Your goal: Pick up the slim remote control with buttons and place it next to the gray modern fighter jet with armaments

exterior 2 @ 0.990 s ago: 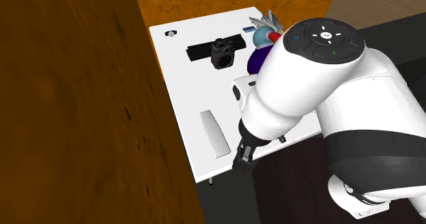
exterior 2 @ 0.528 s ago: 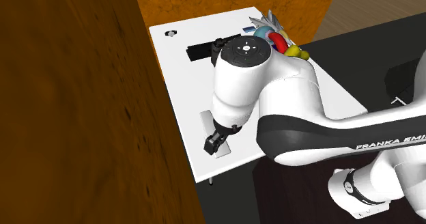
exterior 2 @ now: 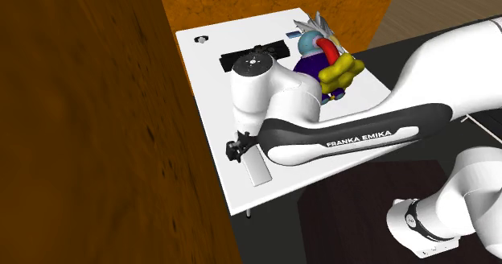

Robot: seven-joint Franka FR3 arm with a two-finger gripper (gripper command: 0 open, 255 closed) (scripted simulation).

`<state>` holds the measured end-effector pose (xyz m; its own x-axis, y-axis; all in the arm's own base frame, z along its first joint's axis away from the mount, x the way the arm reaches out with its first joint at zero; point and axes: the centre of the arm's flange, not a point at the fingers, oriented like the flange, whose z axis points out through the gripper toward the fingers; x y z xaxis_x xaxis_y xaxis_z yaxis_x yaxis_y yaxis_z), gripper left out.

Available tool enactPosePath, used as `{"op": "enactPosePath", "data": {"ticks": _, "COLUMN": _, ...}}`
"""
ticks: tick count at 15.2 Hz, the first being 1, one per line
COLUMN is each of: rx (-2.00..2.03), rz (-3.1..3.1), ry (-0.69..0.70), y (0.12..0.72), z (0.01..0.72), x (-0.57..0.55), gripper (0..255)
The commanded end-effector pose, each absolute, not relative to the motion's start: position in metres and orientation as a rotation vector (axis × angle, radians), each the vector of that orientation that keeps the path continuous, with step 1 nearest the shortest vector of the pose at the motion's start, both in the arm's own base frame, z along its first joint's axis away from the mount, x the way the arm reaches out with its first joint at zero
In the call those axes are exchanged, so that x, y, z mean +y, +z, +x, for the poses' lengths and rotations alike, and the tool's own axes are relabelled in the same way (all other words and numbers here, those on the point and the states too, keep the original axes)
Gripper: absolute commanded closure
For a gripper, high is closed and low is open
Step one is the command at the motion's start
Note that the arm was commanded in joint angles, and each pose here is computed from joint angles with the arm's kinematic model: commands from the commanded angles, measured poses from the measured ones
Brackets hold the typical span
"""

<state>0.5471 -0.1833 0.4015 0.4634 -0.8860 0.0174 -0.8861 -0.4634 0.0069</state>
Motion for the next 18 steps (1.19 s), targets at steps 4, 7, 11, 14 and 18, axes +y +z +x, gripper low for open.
{"op": "enactPosePath", "data": {"ticks": 4, "rx": -1.829, "rz": 2.552, "ry": -0.017, "y": 0.362, "z": 0.551, "x": -0.221, "gripper": 0}}
{"op": "enactPosePath", "data": {"ticks": 7, "rx": -1.829, "rz": 2.552, "ry": -0.017, "y": 0.346, "z": 0.551, "x": -0.221, "gripper": 0}}
{"op": "enactPosePath", "data": {"ticks": 11, "rx": -1.829, "rz": 2.552, "ry": -0.017, "y": 0.327, "z": 0.550, "x": -0.221, "gripper": 0}}
{"op": "enactPosePath", "data": {"ticks": 14, "rx": -1.829, "rz": 2.552, "ry": -0.017, "y": 0.327, "z": 0.550, "x": -0.221, "gripper": 0}}
{"op": "enactPosePath", "data": {"ticks": 18, "rx": -1.829, "rz": 2.552, "ry": -0.017, "y": 0.328, "z": 0.550, "x": -0.221, "gripper": 0}}
